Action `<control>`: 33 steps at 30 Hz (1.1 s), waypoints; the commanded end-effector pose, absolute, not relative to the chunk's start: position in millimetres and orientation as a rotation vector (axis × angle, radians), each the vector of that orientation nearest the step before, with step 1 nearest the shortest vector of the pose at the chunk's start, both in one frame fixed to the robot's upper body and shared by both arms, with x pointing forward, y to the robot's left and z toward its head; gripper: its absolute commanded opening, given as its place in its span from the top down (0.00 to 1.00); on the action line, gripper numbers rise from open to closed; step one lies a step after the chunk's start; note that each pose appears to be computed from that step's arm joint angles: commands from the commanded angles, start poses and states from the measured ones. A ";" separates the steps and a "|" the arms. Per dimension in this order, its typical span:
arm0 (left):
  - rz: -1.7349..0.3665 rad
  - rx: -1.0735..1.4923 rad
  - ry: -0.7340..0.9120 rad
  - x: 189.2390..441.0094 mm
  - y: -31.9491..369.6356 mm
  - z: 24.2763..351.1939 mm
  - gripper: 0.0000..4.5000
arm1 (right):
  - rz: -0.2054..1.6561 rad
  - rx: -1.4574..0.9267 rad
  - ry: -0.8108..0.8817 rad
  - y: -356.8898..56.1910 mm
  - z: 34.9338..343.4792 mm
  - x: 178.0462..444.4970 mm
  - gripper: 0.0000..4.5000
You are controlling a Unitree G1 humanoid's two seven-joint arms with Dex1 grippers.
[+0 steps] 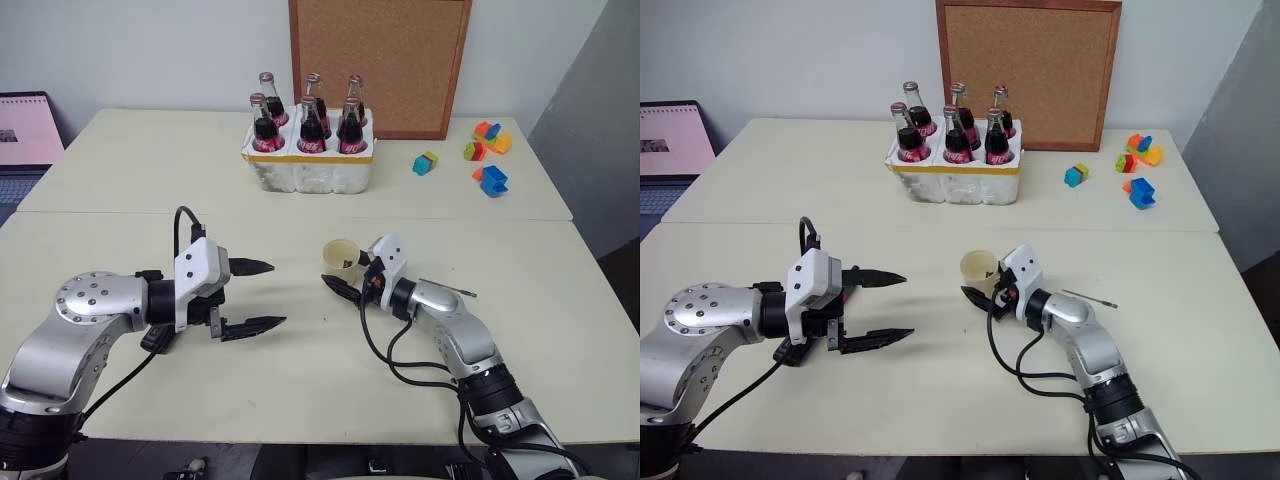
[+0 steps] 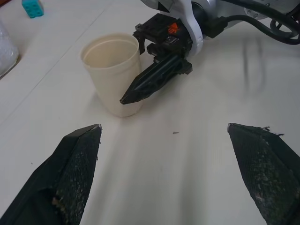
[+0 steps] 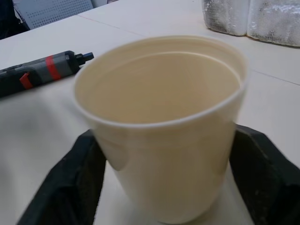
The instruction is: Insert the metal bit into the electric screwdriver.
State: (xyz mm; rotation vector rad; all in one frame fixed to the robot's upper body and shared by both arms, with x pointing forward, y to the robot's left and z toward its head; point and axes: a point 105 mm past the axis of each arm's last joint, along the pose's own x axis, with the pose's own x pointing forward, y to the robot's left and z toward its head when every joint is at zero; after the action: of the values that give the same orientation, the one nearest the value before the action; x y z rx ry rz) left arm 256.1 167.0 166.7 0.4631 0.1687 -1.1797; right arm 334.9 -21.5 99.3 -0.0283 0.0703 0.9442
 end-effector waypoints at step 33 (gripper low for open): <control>-1.405 0.430 -0.048 264.4 64.2 183.9 0.00 | 0.101 -0.128 -0.052 -262.2 146.4 354.6 0.46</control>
State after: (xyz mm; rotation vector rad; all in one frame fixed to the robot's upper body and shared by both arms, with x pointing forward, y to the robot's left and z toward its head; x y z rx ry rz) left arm 265.9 73.9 178.3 0.3970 0.0000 -1.3745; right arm 353.8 -242.9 131.1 -0.1252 0.0018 0.1806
